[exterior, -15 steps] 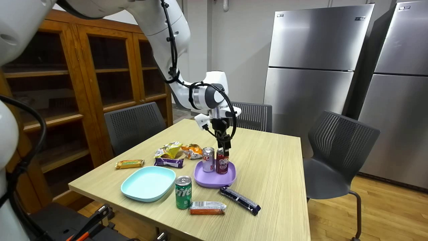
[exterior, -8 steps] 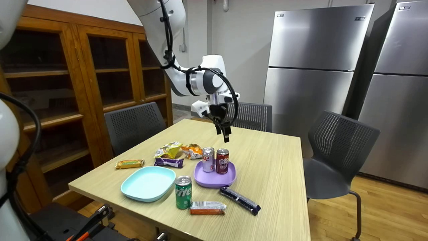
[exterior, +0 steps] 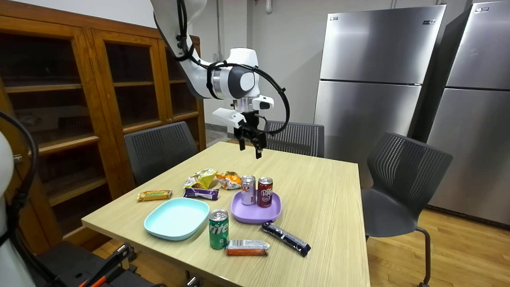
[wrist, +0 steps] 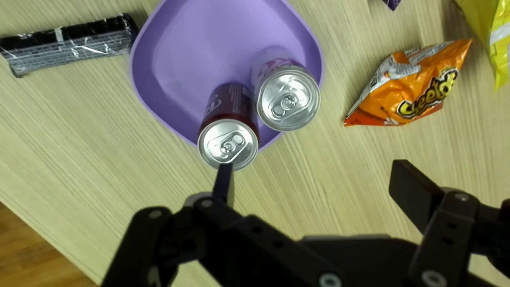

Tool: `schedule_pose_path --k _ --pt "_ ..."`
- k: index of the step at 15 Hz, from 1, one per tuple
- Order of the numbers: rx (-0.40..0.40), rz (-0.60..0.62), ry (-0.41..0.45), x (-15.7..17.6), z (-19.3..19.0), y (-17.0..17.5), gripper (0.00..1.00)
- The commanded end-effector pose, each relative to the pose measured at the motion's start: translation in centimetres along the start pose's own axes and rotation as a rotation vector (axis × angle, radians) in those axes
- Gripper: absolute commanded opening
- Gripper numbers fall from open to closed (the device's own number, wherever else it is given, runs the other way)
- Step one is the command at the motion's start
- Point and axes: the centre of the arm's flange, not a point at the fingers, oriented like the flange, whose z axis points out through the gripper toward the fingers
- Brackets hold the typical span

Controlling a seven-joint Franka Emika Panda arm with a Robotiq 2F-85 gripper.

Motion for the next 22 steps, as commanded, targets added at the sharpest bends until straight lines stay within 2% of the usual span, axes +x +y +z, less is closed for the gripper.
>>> schedule_pose_path --k 1,5,6,8,14,19,22 --pt "0.051 -0.190 -0.035 -2.5 -1.5 1.7 1.00" --pt "0.062 -0.407 -0.070 -4.0 -1.0 2.7 1.00" --pt "0.037 -0.316 -0.047 -2.6 -0.1 1.6 1.00" --pt "0.040 -0.370 -0.058 -3.1 0.2 2.0 1.00" --pt "0.042 -0.405 -0.055 -3.7 0.5 1.9 1.00" --pt "0.065 -0.420 -0.093 -6.5 0.8 2.6 1.00" --pt "0.052 -0.436 -0.097 -8.0 0.7 3.3 1.00"
